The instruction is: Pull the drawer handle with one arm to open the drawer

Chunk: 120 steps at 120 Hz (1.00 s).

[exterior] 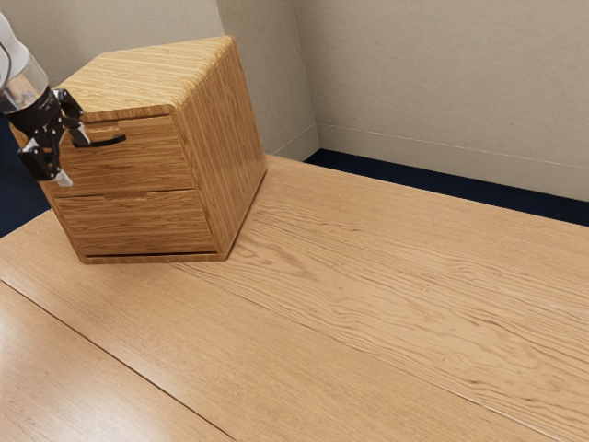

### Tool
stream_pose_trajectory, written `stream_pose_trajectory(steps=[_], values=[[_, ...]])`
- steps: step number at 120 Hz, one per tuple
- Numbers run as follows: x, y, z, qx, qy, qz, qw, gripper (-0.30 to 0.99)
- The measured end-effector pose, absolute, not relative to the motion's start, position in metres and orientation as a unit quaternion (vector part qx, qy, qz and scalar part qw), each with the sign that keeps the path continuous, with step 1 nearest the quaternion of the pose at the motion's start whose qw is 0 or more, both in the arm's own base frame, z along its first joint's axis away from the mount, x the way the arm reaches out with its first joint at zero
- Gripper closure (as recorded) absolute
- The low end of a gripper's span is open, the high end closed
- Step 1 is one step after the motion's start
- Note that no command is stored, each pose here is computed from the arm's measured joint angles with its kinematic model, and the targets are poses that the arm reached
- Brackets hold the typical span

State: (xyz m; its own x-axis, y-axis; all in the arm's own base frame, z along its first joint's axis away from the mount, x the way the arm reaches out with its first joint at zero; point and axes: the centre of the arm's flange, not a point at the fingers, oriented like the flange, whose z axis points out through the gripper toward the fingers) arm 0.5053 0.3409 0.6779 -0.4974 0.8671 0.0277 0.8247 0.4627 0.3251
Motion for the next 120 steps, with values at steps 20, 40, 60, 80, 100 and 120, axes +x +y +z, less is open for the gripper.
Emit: stream_pose_trajectory(steps=[20, 40, 60, 80, 100, 120], values=[[0.501, 0.347, 0.68, 0.485, 0.858, 0.154, 0.072, 0.0], [0.5, 0.349, 0.684, 0.479, 0.86, 0.159, 0.075, 0.0], [0.503, 0.35, 0.682, 0.476, 0.861, 0.161, 0.075, 0.0], [0.499, 0.358, 0.683, 0.467, 0.865, 0.166, 0.075, 0.0], [0.498, 0.359, 0.693, 0.464, 0.864, 0.178, 0.079, 0.0], [0.492, 0.37, 0.696, 0.453, 0.869, 0.184, 0.078, 0.0]])
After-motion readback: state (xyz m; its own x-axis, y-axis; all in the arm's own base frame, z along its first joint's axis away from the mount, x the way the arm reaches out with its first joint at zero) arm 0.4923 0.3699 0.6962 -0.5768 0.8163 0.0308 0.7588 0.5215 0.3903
